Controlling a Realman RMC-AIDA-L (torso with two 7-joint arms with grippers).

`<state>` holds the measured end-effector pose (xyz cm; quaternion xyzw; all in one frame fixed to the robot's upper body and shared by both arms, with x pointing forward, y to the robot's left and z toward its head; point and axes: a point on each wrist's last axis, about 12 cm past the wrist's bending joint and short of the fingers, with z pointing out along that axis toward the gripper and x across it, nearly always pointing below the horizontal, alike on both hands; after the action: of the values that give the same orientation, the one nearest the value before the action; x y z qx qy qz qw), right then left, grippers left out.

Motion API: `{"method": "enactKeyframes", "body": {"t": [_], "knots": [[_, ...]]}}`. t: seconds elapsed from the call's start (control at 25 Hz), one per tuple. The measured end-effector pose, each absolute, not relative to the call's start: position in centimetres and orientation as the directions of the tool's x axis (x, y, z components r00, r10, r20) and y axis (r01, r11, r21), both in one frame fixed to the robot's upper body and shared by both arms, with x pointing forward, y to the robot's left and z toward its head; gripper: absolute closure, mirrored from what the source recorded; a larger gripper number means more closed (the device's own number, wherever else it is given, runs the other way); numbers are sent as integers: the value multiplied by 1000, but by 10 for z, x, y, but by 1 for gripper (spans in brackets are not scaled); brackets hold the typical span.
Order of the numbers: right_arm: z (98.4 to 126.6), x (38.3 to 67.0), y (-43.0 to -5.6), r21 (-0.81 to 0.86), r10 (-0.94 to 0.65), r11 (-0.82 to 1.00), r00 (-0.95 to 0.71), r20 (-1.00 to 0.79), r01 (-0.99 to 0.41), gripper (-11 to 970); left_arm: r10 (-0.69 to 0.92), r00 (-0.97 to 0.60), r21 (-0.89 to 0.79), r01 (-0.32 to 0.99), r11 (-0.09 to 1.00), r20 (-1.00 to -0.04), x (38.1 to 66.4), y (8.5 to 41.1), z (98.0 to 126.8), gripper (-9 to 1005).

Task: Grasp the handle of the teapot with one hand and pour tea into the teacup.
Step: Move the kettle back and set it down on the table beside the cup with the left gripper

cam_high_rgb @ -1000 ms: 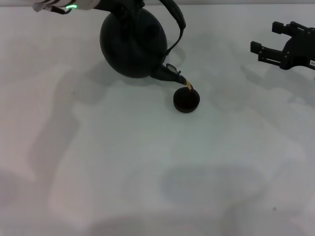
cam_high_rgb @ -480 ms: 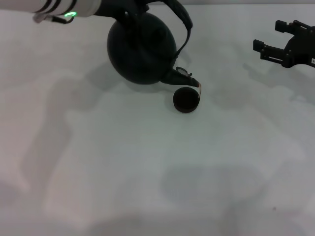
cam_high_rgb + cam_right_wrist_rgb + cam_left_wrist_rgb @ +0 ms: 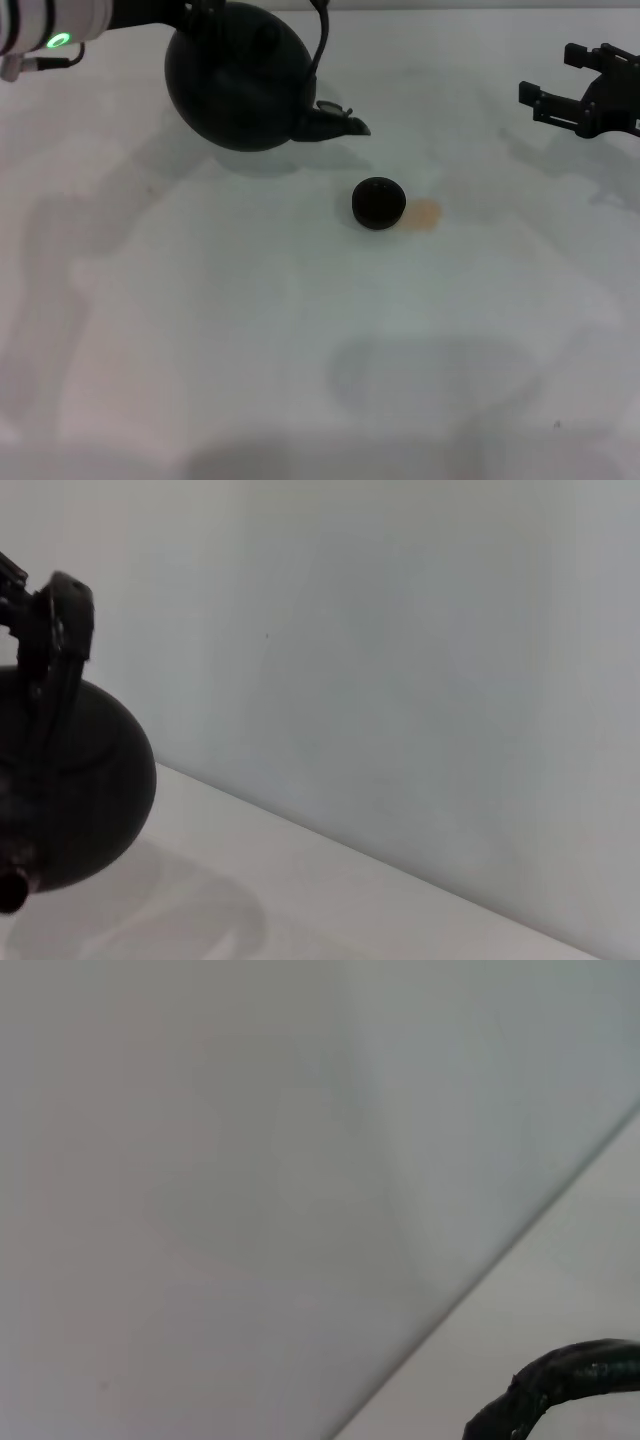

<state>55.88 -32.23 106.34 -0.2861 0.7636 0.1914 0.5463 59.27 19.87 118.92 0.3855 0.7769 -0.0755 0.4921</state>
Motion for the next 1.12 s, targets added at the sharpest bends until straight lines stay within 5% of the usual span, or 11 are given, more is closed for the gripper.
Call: {"method": "enactKeyframes", "body": {"t": [1.12], "knots": [[1054, 550, -324, 29, -203, 771, -289, -936, -636, 114, 172, -235, -8, 610, 792, -957, 570, 279, 1121, 870]]}}
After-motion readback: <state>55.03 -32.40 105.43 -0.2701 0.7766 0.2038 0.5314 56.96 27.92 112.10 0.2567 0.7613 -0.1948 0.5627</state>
